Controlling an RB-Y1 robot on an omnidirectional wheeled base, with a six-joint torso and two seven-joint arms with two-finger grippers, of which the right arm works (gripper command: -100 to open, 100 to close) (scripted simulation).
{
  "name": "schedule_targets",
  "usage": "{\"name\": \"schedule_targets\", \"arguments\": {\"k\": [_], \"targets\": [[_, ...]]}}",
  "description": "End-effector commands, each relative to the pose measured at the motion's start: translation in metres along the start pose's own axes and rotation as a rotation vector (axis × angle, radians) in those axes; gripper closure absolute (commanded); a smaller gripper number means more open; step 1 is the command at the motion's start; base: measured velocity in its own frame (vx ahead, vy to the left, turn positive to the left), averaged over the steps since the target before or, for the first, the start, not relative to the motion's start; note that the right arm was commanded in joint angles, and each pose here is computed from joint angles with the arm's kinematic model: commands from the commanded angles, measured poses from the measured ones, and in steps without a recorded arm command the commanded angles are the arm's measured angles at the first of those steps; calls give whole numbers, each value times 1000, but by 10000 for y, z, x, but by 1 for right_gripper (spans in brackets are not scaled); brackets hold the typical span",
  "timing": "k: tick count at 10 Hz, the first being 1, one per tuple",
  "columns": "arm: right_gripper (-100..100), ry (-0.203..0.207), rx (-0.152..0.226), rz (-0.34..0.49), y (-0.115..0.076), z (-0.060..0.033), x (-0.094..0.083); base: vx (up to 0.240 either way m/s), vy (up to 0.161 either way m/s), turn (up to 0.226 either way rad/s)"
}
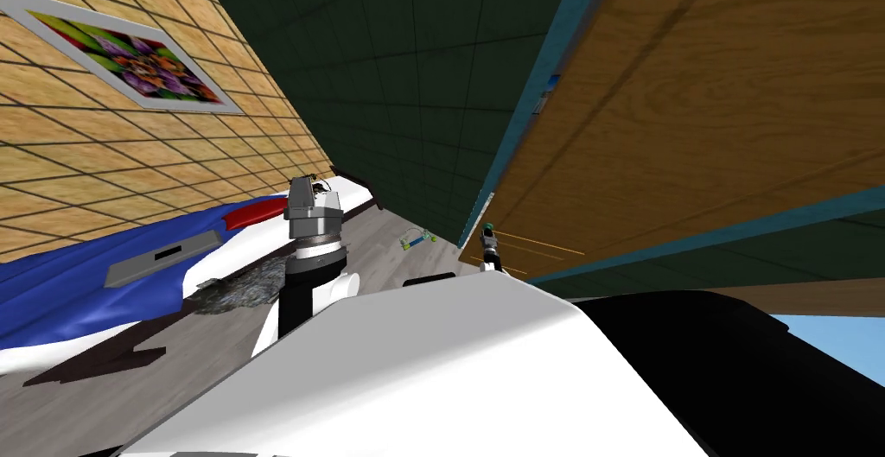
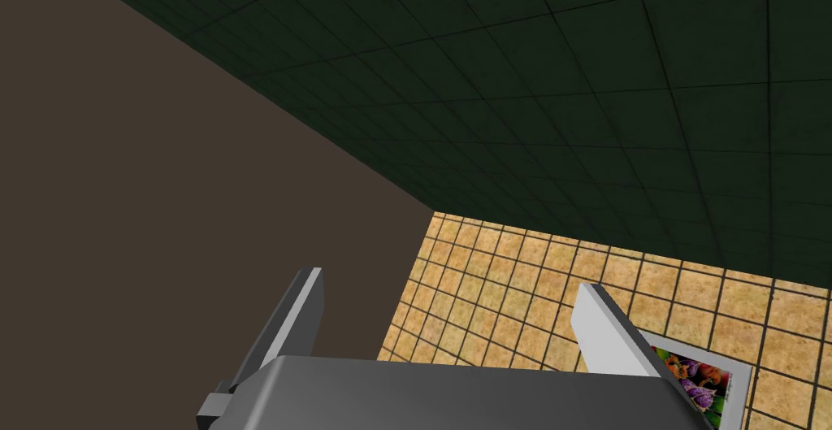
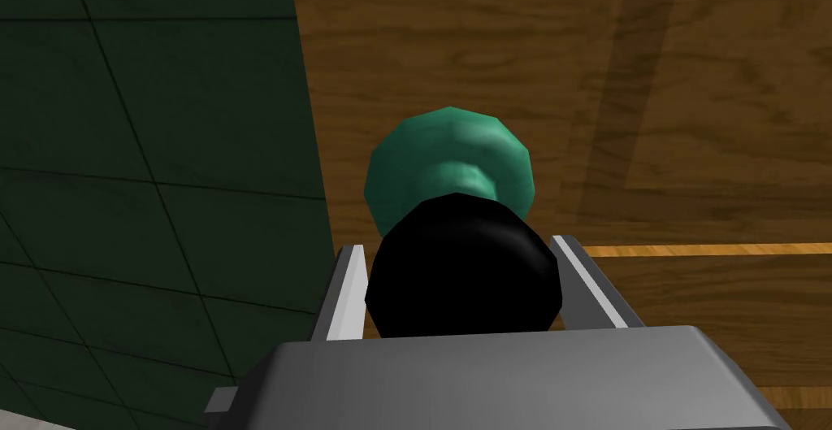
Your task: Pull the door open
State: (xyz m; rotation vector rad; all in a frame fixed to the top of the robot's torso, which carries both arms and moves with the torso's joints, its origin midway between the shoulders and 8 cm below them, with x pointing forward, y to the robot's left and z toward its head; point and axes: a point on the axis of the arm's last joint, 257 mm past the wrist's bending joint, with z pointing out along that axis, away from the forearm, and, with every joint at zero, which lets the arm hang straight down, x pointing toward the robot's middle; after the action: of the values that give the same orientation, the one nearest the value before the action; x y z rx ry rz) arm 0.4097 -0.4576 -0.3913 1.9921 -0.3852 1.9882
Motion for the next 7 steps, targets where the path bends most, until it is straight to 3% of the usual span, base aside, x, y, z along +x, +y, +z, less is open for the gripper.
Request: {"name": "schedule_targets", "arguments": {"k": [1,4,5,7], "targets": [[100,1,28,10,-54,-25,0,-250,1,116],[100,-2,81,22,-153,-57,-2,-251,-11,106],[100,-6,69,15,-124,-64,-13,-105,-13,30],[100,-6,114,17,-175,-128,-22,-220,-27,123]]}}
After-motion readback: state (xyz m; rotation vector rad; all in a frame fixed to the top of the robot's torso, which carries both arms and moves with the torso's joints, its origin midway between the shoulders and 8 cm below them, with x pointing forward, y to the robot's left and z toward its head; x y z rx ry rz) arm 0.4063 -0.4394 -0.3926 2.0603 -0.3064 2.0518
